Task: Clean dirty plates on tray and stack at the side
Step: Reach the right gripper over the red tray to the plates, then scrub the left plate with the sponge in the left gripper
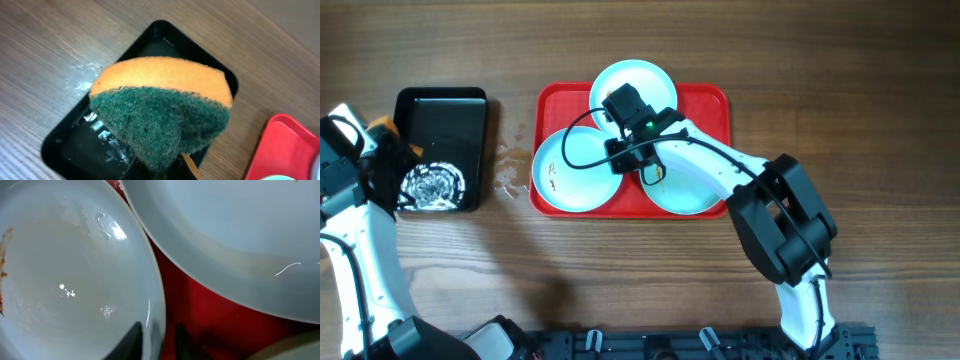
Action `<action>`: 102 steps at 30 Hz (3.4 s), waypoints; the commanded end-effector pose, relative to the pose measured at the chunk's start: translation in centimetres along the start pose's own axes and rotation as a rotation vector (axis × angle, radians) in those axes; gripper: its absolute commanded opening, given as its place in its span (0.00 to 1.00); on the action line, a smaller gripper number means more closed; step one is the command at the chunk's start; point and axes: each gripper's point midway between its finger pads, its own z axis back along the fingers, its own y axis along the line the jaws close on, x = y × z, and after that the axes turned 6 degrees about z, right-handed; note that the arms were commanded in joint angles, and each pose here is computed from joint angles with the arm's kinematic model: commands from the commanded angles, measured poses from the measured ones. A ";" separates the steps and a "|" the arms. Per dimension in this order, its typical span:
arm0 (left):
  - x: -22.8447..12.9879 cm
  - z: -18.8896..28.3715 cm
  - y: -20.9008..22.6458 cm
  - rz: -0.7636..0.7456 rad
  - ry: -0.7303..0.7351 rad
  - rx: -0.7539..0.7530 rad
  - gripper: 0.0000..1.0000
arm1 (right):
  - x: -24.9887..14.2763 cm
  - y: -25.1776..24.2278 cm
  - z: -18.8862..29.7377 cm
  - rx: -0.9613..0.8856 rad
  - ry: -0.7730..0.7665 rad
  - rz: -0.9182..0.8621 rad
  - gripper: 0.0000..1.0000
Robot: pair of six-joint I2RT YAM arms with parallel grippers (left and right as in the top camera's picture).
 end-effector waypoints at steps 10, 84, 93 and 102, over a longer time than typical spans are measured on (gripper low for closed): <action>-3.0 3.4 -10.6 0.018 0.185 -0.618 0.04 | -0.4 -0.5 -0.7 -0.022 0.012 -0.034 0.05; -27.8 -6.5 -18.2 -0.399 0.734 -0.169 0.04 | -1.8 -2.1 -0.5 -0.103 0.061 -0.144 0.04; -26.1 -7.7 -14.3 -0.402 0.689 0.012 0.04 | -2.2 -2.3 -0.4 -0.117 0.074 -0.146 0.04; -17.3 -5.0 -12.7 -0.355 0.442 0.102 0.04 | -2.4 -2.9 -0.3 -0.150 0.081 -0.145 0.04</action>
